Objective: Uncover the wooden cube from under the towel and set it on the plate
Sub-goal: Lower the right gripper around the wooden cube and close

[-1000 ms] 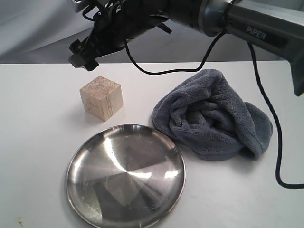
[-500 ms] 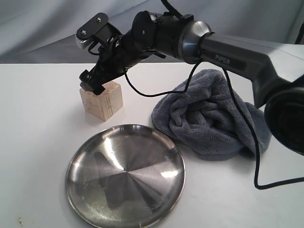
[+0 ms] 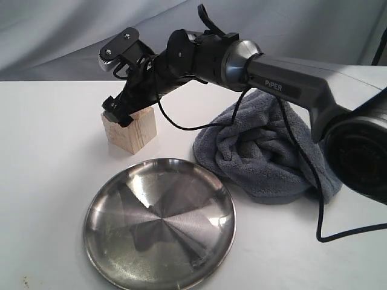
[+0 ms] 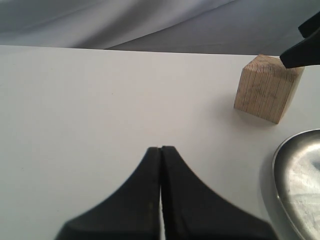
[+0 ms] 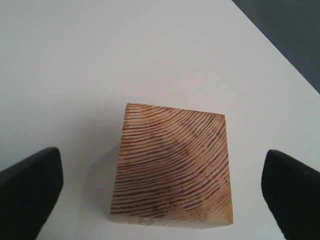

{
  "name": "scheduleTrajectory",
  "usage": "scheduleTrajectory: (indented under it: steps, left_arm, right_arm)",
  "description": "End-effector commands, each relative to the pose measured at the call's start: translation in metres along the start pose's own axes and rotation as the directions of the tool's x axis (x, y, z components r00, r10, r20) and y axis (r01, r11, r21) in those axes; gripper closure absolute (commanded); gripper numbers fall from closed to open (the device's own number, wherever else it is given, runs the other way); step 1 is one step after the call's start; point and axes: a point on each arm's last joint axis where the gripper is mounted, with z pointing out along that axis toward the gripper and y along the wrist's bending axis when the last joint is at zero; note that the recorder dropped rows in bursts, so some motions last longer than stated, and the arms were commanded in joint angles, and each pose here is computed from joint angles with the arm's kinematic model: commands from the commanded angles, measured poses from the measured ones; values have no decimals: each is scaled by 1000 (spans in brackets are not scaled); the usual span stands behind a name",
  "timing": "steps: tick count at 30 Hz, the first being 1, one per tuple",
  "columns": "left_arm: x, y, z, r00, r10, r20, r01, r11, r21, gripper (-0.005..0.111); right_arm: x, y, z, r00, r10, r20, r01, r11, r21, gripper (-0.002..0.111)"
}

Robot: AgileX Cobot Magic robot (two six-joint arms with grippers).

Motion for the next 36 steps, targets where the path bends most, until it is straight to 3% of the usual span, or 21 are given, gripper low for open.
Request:
scheduleTrajectory:
  steps: [1, 17, 29, 32, 36]
  left_arm:
    - [0, 0, 0, 1000, 0, 9, 0, 1000, 4, 105]
    - [0, 0, 0, 1000, 0, 9, 0, 1000, 4, 105]
    - [0, 0, 0, 1000, 0, 9, 0, 1000, 4, 105]
    - [0, 0, 0, 1000, 0, 9, 0, 1000, 4, 105]
    - [0, 0, 0, 1000, 0, 9, 0, 1000, 4, 105]
  right_arm:
    - [3, -2, 7, 1000, 9, 20, -9, 1000, 17, 3]
    - [31, 0, 42, 999, 34, -13, -34, 999, 22, 3]
    - [35, 1, 49, 999, 49, -3, -49, 998, 27, 5]
    - [35, 1, 49, 999, 50, -5, -50, 998, 26, 19]
    - [37, 2, 49, 998, 50, -23, -50, 999, 12, 67]
